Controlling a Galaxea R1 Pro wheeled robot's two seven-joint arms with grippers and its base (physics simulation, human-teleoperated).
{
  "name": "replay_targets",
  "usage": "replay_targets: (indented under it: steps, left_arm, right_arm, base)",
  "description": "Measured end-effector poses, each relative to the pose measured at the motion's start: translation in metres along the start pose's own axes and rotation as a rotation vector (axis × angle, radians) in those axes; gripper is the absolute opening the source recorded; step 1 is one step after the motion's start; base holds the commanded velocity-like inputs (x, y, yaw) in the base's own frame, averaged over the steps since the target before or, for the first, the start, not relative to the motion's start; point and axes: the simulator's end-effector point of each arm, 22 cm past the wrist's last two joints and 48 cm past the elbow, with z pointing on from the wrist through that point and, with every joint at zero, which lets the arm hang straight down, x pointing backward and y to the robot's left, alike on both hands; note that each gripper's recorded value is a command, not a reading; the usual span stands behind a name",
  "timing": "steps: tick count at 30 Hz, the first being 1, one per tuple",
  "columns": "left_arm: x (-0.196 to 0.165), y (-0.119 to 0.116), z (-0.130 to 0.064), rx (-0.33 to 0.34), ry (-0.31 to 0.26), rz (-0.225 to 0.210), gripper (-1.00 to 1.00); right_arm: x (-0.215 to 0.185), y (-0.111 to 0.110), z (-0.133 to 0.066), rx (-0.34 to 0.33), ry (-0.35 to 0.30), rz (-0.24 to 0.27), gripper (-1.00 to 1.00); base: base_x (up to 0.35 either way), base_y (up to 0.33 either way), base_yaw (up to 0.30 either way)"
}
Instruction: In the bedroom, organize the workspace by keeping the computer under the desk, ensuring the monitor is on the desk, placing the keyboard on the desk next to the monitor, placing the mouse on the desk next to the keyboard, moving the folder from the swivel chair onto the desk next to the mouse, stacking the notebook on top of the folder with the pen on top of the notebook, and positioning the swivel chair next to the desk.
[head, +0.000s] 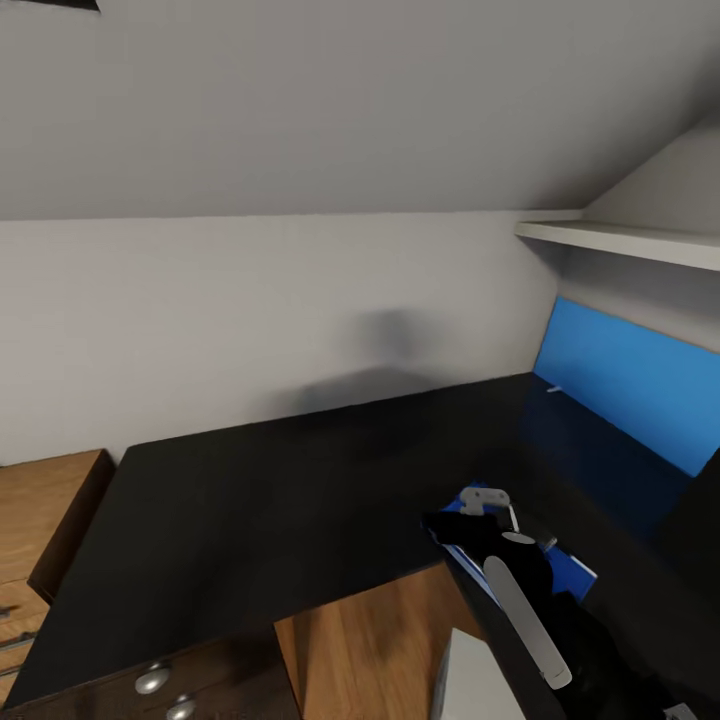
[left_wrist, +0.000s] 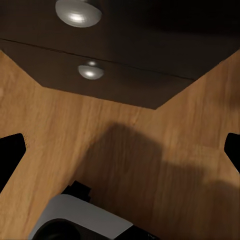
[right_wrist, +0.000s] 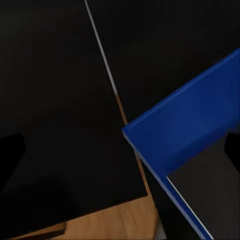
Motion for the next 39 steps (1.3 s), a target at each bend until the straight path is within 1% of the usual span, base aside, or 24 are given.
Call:
replay_targets:
  steps: [7, 23, 39]
  left_arm:
    - [0.0021, 0.0009, 0.0004, -0.003, 0.006, 0.002, 1.00]
    - [0.0030, 0.0008, 0.0004, -0.003, 0.007, 0.003, 1.00]
    - [0.0030, 0.0008, 0.0004, -0.003, 0.008, 0.003, 1.00]
  right_arm:
    - [0.0025, -0.0012, 0.0019, 0.002, 0.006, 0.000, 1.00]
    - [0.0017, -0.0015, 0.0017, 0.002, 0.004, 0.001, 1.00]
    - [0.0024, -0.0019, 0.0023, 0.005, 0.004, -0.004, 1.00]
  base:
    - [0.000, 0.000, 0.121]
    - [0.000, 0.000, 0.013]
    - [-0.011, 0.000, 0.251]
